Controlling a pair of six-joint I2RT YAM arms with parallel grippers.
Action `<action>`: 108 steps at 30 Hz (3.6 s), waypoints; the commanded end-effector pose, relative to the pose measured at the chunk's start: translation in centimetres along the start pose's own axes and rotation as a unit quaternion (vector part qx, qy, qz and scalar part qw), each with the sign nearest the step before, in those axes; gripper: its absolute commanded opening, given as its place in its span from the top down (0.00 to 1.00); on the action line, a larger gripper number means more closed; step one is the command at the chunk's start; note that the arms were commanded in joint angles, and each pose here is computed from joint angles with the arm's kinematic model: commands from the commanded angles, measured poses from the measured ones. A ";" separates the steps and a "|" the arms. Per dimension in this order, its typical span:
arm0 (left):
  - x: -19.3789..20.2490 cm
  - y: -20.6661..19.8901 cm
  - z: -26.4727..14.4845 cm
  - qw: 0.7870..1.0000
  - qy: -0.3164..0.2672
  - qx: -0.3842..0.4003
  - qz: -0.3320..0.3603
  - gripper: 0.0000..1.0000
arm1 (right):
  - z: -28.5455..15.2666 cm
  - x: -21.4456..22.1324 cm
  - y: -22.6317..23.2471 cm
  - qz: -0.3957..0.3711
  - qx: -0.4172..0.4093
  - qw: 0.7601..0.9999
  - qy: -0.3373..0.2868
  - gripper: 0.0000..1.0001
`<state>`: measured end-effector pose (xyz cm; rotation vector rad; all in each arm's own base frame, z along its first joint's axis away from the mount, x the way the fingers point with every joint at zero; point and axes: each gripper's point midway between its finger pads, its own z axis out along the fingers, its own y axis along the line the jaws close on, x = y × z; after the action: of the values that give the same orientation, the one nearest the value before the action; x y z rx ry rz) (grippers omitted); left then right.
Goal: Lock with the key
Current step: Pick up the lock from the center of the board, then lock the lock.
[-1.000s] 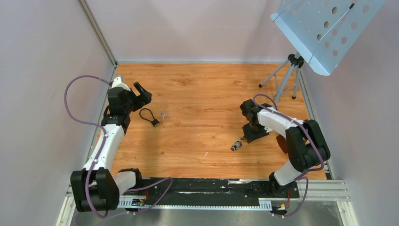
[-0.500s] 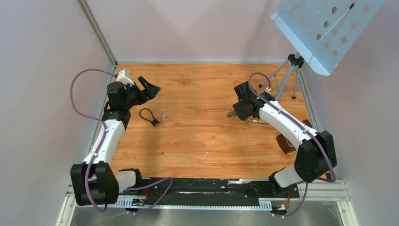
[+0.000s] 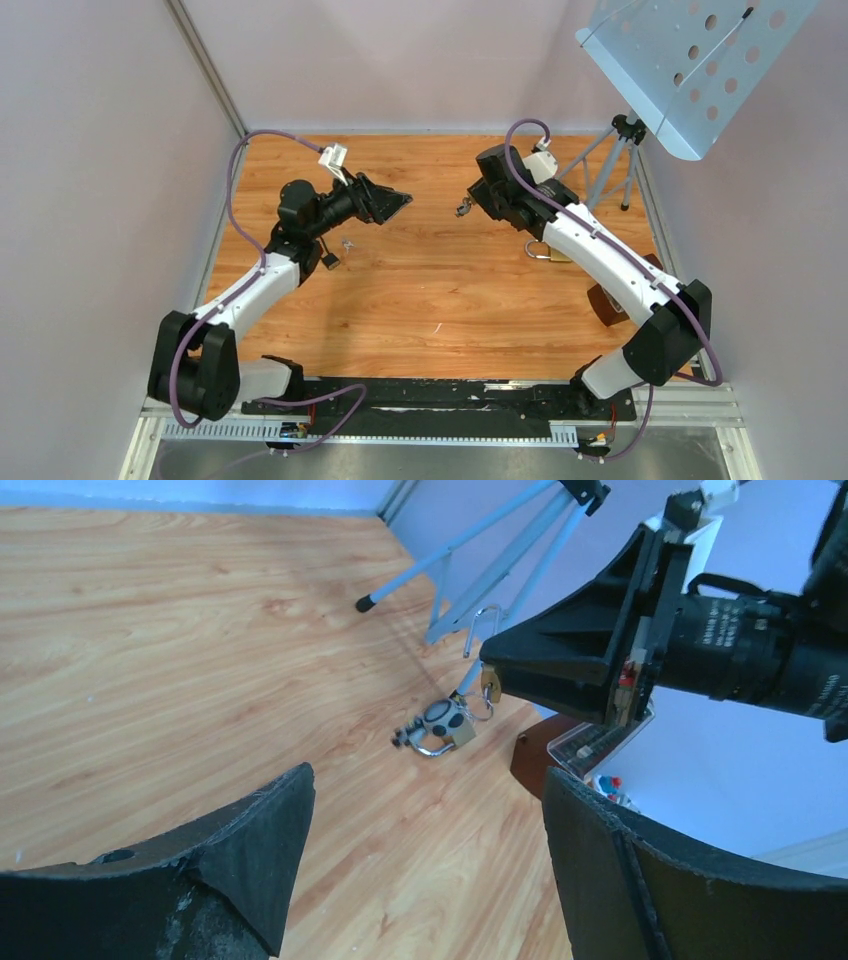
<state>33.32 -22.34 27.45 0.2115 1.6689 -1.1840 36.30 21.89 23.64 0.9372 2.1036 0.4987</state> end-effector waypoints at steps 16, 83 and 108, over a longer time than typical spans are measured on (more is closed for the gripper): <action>-1.3 -4.3 6.6 0.986 -0.090 0.064 0.125 0.15 | -4.1 -0.6 10.3 0.001 -0.154 0.988 0.016 0.96; -1.9 -2.9 7.3 0.993 -0.087 0.060 0.043 1.00 | -3.5 0.5 7.6 -0.030 -0.179 0.983 0.040 0.19; -6.3 -11.9 -1.4 0.934 0.114 0.313 0.131 1.00 | -16.2 1.0 12.3 -0.379 -0.573 0.720 0.098 0.63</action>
<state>30.10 -25.19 36.07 0.8538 1.4333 -1.4710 31.21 29.90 34.73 -0.5724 1.8200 1.1816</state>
